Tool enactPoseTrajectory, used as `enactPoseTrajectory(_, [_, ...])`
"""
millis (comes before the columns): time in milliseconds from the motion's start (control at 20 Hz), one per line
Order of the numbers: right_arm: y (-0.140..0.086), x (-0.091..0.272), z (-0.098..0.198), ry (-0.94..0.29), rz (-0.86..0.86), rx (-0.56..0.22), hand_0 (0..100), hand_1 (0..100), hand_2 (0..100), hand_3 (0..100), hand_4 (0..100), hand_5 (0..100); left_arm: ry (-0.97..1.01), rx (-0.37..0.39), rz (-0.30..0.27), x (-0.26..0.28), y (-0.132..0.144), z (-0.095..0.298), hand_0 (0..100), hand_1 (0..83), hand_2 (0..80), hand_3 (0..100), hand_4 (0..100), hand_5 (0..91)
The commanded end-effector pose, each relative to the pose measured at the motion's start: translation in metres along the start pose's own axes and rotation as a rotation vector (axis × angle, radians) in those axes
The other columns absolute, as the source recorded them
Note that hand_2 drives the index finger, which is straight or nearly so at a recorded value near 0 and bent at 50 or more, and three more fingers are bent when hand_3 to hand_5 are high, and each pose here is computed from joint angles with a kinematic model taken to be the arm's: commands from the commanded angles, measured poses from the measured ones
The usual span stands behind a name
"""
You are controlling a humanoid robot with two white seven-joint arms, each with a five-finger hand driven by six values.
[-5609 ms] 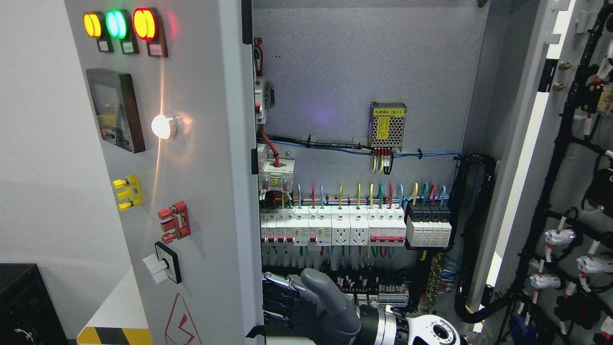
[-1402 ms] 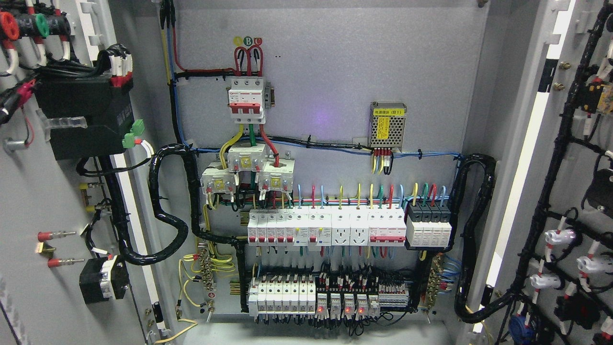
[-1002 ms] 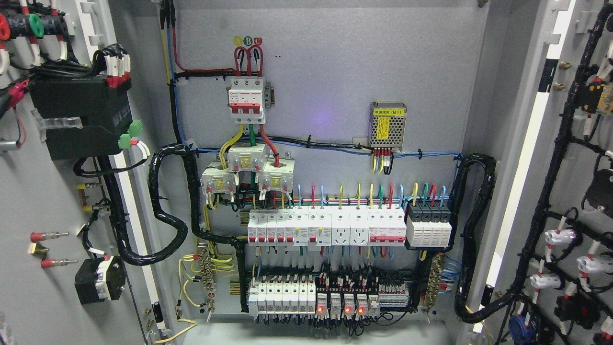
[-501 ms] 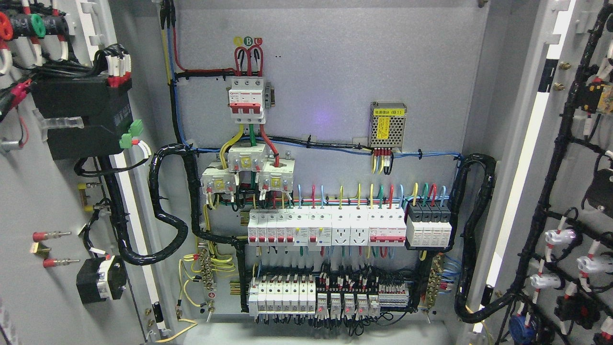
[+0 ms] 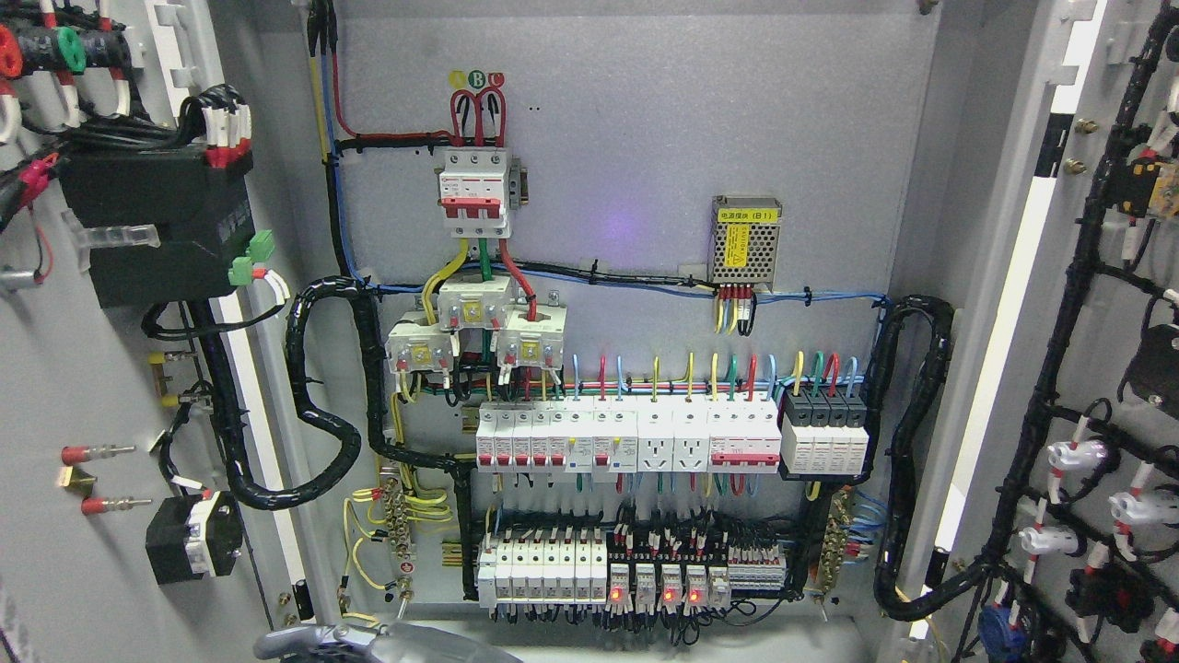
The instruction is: Open door with both hands
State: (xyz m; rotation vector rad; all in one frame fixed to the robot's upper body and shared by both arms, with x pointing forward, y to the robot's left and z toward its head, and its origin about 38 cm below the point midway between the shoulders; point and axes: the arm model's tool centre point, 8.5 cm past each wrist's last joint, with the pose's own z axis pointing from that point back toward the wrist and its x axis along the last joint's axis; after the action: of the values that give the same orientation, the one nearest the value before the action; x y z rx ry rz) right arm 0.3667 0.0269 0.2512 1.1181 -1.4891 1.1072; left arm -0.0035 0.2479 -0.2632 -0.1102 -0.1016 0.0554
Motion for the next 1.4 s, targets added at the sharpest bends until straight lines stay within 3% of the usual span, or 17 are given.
enactPoseTrajectory(0, [-0.023, -0.008, 0.067, 0.003, 0.031, -0.153, 0, 0, 0, 0, 0, 0, -0.107, -0.033, -0.019, 0.019, -0.006, 0.001, 0, 0.0, 0.0, 0, 0, 0.0])
enactPoseTrajectory(100, [-0.018, -0.009, 0.074, -0.010, 0.031, -0.207, 0, 0, 0, 0, 0, 0, -0.143, -0.052, -0.022, 0.023, -0.012, 0.002, 0, 0.0, 0.0, 0, 0, 0.0])
enactPoseTrajectory(200, [-0.019, -0.010, 0.089, -0.025, 0.024, -0.312, 0, 0, 0, 0, 0, 0, -0.174, -0.069, -0.025, 0.025, -0.018, 0.004, 0, 0.0, 0.0, 0, 0, 0.0])
enactPoseTrajectory(601, [-0.009, -0.010, 0.140, -0.097, 0.049, -0.513, 0, 0, 0, 0, 0, 0, -0.329, -0.102, -0.057, 0.045, -0.020, 0.021, 0, 0.0, 0.0, 0, 0, 0.0])
enactPoseTrajectory(952, [0.017, -0.007, 0.165, -0.133, 0.095, -0.531, 0, 0, 0, 0, 0, 0, -0.510, -0.143, -0.113, 0.069, -0.019, 0.061, 0, 0.0, 0.0, 0, 0, 0.0])
enactPoseTrajectory(1352, [0.035, -0.015, 0.209, -0.169, 0.133, -0.625, 0, 0, 0, 0, 0, 0, -0.715, -0.185, -0.179, 0.083, -0.022, 0.110, 0, 0.0, 0.0, 0, 0, 0.0])
